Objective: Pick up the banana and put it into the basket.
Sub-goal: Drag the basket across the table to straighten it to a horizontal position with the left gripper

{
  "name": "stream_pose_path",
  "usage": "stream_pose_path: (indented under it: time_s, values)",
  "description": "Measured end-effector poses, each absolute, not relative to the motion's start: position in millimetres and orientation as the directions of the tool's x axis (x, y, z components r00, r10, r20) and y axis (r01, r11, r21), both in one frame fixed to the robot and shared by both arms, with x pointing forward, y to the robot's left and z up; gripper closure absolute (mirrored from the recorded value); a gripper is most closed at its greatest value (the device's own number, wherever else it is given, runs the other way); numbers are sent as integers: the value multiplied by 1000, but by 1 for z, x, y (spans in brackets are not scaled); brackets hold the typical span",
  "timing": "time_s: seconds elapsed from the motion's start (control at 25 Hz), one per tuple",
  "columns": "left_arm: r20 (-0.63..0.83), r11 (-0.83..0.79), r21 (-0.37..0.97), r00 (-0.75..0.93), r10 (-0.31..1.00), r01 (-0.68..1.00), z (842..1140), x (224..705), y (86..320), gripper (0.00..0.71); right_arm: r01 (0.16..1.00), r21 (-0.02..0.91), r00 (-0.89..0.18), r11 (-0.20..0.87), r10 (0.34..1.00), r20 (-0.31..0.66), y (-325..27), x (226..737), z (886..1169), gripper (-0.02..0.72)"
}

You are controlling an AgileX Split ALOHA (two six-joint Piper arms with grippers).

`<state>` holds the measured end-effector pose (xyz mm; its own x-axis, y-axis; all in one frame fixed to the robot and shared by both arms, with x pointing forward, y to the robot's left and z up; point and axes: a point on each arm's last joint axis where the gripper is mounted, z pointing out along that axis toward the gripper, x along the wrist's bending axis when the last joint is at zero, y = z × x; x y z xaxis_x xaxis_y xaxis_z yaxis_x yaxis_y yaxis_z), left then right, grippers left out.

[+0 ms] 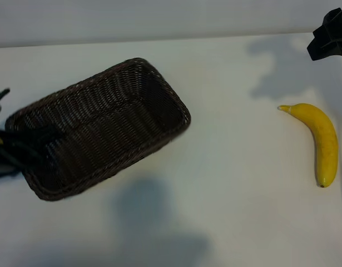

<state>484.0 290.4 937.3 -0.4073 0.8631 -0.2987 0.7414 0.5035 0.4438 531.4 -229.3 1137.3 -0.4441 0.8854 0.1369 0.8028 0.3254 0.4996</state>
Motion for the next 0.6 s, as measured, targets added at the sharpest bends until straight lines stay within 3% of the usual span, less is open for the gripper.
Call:
stream_pose_path:
  time_s: [0.16, 0.4, 0.6]
  values:
    - [-275, 382, 469, -279, 920, 796, 958, 500, 286, 558, 803, 499, -444, 326, 886, 135, -229, 531, 1137, 201]
    - [-375, 310, 521, -113, 920, 796, 994, 527, 271, 558, 803, 499, -444, 327, 886, 134, -229, 531, 1137, 201]
    - [-416, 259, 488, -38, 908, 834, 994, 549, 262, 558, 803, 497, -444, 327, 886, 135, -229, 531, 1137, 201]
